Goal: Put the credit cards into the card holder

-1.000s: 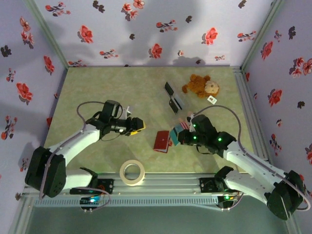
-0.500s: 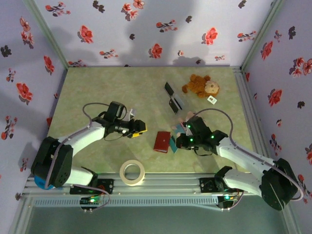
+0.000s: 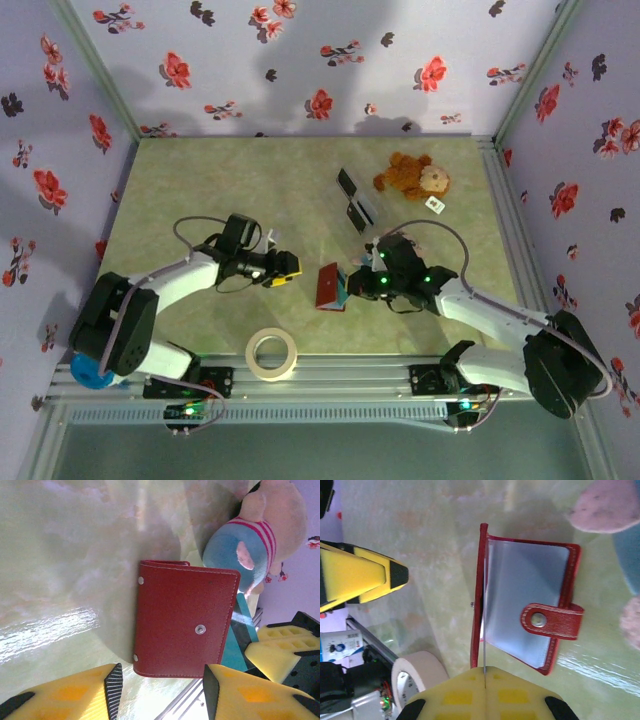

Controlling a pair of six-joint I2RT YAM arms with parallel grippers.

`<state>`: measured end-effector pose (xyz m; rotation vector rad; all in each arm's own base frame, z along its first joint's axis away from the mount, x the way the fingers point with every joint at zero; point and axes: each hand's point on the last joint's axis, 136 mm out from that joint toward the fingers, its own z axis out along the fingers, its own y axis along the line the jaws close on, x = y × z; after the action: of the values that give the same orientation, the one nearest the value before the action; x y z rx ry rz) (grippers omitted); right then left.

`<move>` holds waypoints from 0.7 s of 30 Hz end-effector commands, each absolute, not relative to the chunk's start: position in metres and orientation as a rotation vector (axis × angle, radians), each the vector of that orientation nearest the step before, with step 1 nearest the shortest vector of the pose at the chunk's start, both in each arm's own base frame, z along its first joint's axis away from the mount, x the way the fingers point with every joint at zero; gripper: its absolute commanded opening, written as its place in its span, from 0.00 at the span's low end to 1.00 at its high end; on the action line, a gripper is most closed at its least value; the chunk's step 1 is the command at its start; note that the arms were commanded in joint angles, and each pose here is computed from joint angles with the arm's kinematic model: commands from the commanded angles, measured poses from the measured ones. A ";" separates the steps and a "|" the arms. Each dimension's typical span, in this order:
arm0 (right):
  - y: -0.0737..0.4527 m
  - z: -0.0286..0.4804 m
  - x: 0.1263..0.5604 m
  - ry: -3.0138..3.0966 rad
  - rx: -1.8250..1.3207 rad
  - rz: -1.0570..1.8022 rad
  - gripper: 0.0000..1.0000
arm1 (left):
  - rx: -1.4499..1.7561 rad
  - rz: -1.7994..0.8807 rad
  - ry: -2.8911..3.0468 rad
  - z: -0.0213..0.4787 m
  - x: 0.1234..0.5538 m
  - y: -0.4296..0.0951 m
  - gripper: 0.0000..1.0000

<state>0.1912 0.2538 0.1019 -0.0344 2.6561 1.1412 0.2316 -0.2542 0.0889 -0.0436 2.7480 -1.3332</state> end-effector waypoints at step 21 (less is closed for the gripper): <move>0.339 0.124 0.208 2.611 -0.150 1.273 0.00 | -0.122 -1.527 2.559 0.141 0.236 -0.241 0.32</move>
<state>0.2016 0.3258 0.1097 -0.1464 2.6581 1.2428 0.2382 -0.2488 0.1425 -0.0829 2.5309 -1.5240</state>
